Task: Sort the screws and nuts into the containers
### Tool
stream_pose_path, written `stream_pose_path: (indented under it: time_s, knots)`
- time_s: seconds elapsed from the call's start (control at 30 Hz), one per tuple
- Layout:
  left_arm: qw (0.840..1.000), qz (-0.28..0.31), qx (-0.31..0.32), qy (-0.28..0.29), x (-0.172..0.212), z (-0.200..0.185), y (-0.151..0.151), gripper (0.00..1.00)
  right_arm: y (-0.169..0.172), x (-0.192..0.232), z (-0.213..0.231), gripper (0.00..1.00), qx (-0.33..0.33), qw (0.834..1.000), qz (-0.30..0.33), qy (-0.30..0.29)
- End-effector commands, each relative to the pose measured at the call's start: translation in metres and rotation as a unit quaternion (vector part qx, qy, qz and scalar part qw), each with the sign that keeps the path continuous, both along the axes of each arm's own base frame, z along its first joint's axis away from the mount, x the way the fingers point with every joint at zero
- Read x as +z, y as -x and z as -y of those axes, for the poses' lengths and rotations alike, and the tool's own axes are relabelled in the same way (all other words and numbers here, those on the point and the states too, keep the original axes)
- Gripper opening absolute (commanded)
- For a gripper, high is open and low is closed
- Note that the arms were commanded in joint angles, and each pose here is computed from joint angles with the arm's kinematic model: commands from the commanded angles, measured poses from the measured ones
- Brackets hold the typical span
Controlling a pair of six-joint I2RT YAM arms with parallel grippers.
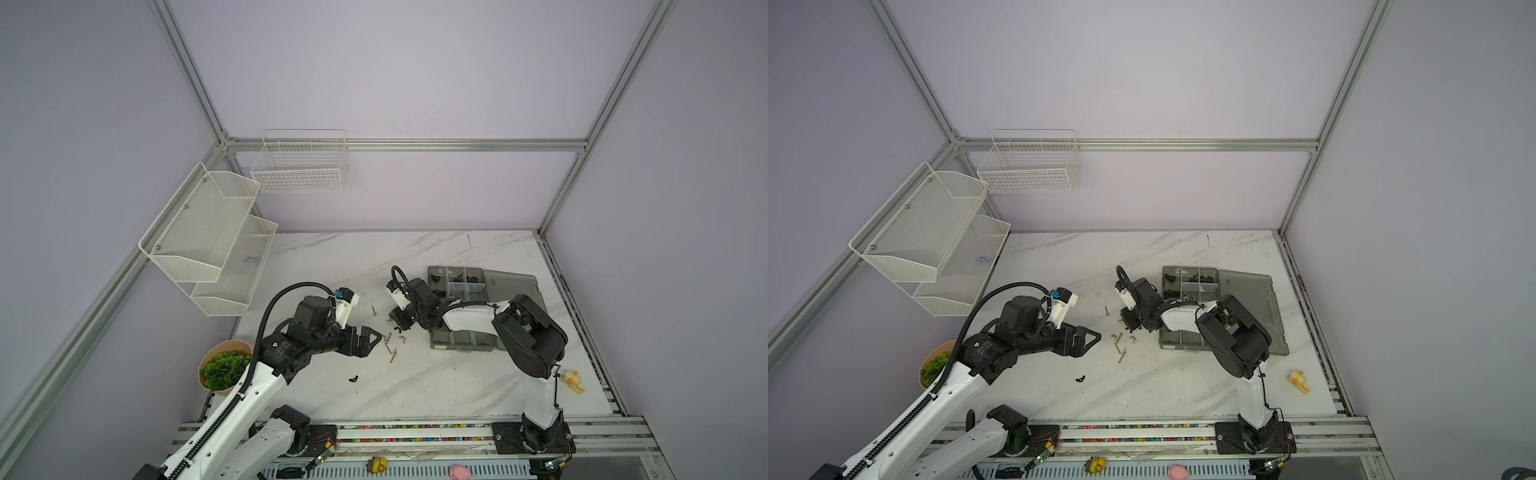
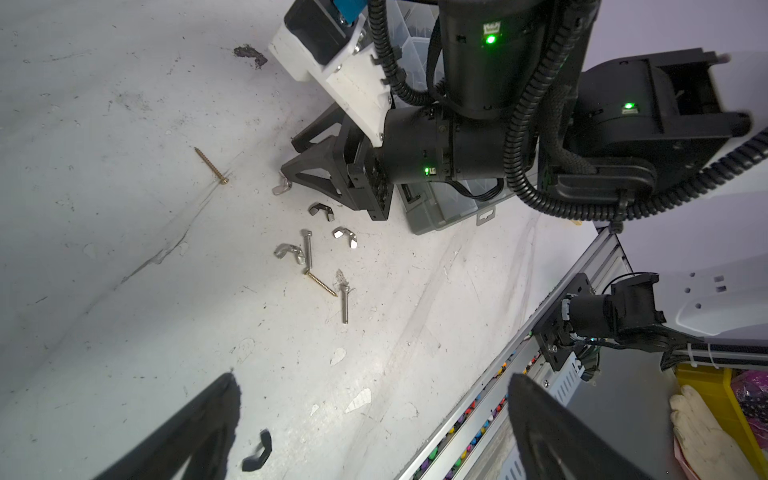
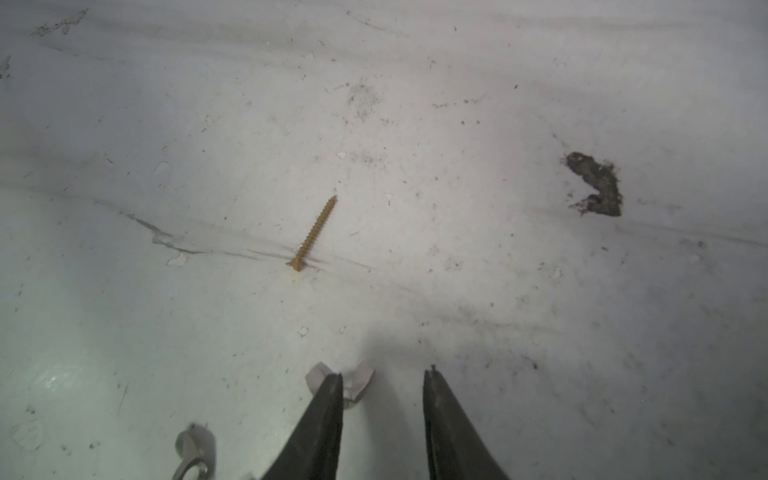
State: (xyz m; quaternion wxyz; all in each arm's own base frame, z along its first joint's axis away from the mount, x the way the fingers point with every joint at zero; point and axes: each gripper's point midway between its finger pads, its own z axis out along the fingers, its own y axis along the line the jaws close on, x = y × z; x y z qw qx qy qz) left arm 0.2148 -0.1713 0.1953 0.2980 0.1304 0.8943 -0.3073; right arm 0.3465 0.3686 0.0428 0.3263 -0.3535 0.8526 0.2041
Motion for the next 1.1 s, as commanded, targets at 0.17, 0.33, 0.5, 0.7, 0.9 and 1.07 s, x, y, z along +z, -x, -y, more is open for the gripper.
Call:
stream_pose_path:
  time_s: [0.17,0.33,0.5,0.7,0.9,1.07]
  knots:
    - [1.0,0.007,0.0,-0.001,-0.002,0.0,0.001,1.0,0.006,0.003,-0.008,0.4,0.023,1.0,0.002,0.002]
    - [1.0,-0.006,-0.006,-0.002,-0.005,0.002,0.001,1.0,0.009,0.002,-0.01,0.41,0.032,0.999,-0.001,0.004]
    - [1.0,0.001,-0.001,-0.004,-0.003,0.0,0.0,1.0,0.01,-0.007,-0.012,0.41,0.034,0.999,-0.009,0.022]
    - [1.0,0.001,-0.007,0.001,-0.002,0.002,0.002,1.0,0.011,-0.022,-0.012,0.42,0.034,0.998,-0.019,0.048]
    - [1.0,0.002,-0.006,-0.002,-0.003,0.001,0.0,1.0,0.01,-0.029,-0.009,0.37,0.027,0.997,-0.015,0.066]
    - [1.0,-0.005,-0.007,0.001,-0.004,0.002,0.001,1.0,0.008,-0.031,-0.01,0.26,0.023,0.998,-0.015,0.063]
